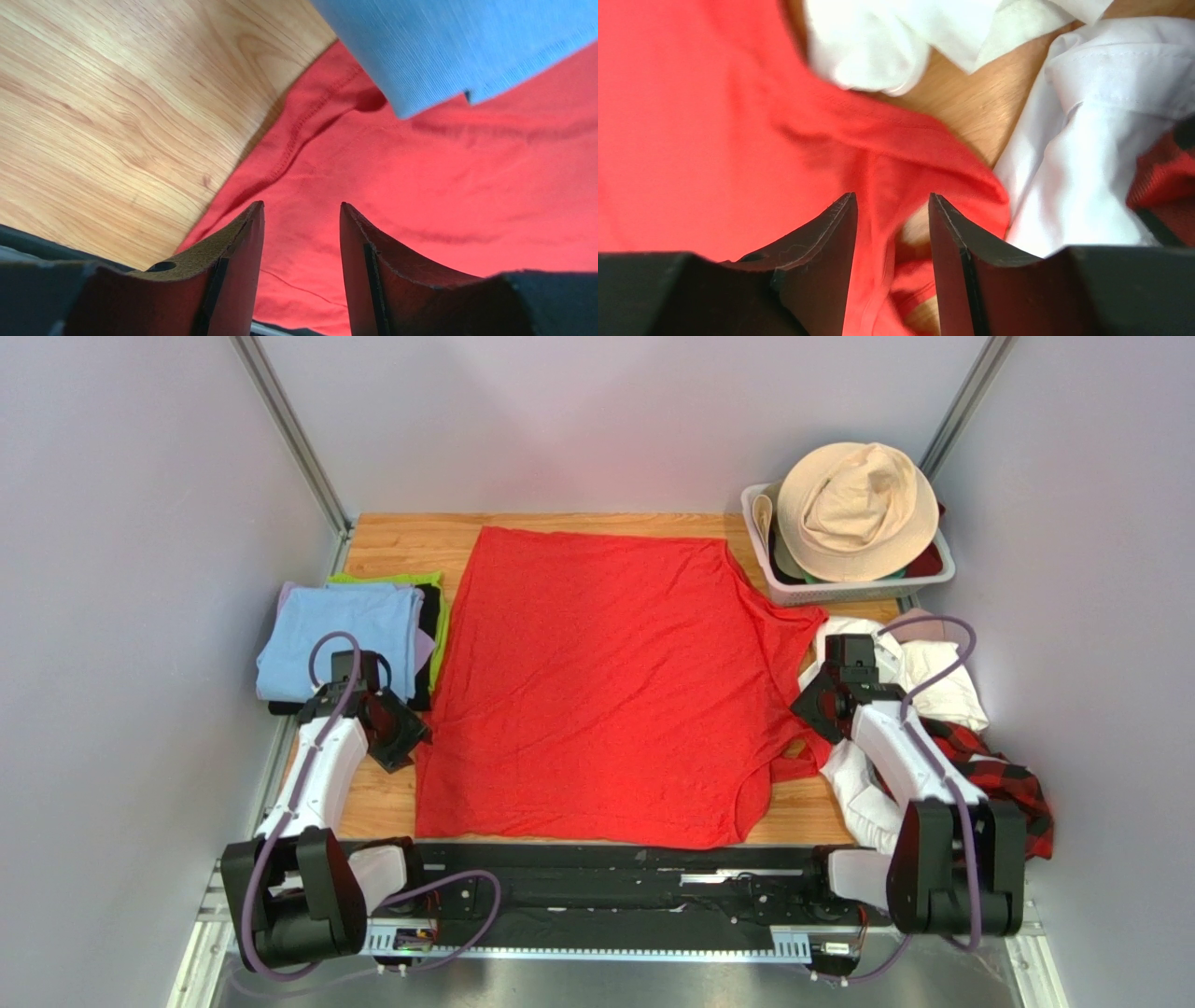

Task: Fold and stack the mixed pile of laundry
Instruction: Fold the tank top at the center of the board.

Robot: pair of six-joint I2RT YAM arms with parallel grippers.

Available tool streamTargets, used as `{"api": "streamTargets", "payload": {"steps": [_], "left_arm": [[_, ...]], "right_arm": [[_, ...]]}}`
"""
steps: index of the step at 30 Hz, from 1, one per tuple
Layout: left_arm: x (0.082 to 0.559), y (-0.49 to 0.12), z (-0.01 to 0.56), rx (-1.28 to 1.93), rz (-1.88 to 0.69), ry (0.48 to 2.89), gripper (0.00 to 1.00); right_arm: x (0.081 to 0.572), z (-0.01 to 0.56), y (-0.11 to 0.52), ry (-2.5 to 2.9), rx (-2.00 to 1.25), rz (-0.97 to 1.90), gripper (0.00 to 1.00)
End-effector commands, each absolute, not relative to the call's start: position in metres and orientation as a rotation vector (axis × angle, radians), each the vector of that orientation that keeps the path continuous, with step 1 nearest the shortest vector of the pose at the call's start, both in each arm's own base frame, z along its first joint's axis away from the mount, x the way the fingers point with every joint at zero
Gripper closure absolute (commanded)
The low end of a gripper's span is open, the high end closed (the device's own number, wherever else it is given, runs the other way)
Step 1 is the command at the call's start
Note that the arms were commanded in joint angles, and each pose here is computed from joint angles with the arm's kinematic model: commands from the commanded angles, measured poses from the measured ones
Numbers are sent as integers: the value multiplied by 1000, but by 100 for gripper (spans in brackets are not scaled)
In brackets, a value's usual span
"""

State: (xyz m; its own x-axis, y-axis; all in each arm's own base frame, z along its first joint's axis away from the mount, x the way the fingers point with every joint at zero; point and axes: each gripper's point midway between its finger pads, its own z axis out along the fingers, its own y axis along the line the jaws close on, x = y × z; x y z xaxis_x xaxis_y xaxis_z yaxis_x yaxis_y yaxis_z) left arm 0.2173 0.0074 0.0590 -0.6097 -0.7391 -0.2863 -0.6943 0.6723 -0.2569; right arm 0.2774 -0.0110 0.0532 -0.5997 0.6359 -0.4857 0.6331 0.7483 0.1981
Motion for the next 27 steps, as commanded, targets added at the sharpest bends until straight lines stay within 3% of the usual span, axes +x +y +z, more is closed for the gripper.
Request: {"api": "streamTargets", "payload": {"steps": [1,6,14,18,27], "left_arm": [[220,-11,85,-1109,-330,2486,48],[223,-32,101,-983,-416,2521,48],[230,-39,123,-811,-434,2609,43],[232,-37,131,-799,-423,2602,36],[210,-50,107,-926,-478,2622,38]], "right_arm": [[272,98,21,2394,751,138,54],[212,96,69,2538,563,190,54],[142,57,110,2714,529,315,55],[125,37,113,2764,535,328,56],[112,17,119,2821,497,348,58]]}}
